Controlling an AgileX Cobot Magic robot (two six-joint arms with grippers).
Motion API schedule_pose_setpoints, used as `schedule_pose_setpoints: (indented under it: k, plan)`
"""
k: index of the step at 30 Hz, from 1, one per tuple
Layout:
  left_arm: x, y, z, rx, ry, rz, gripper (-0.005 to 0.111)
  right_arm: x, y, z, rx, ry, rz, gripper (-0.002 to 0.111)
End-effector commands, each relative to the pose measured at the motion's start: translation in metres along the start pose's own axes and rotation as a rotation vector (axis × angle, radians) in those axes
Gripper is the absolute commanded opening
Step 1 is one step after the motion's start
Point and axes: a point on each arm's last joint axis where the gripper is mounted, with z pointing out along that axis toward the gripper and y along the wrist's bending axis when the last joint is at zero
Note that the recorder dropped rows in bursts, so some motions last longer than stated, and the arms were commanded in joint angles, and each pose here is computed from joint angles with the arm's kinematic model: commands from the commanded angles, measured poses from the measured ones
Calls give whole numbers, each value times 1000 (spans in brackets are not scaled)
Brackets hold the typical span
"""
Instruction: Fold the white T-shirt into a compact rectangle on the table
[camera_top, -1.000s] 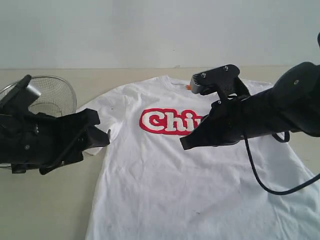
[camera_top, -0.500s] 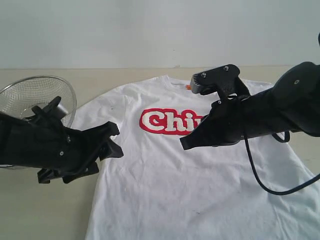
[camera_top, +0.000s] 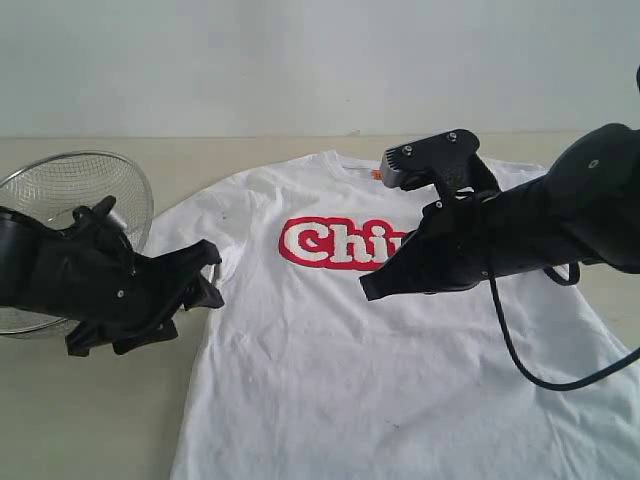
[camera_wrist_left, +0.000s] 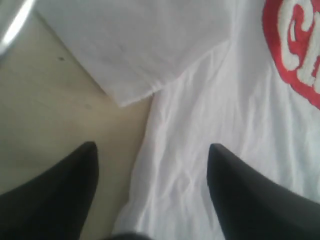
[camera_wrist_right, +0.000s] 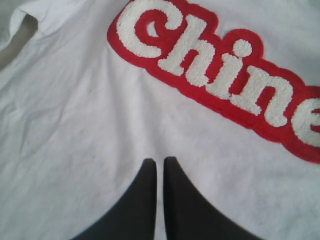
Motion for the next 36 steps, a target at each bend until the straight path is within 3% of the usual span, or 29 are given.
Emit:
schedule_pose_setpoints:
  k: [1, 14, 27, 36]
  plan:
    - [-14, 3, 1, 3, -27, -3, 60, 1, 1, -3, -4, -2, -7, 0]
    - [-20, 9, 20, -28, -11, -1, 60, 0, 0, -3, 0, -4, -7, 0]
    - [-32, 2, 34, -18, -22, 4, 60, 0, 0, -3, 0, -4, -7, 0]
    - [-34, 10, 49, -76, -25, -1, 49, 1, 0, -3, -2, -3, -5, 0]
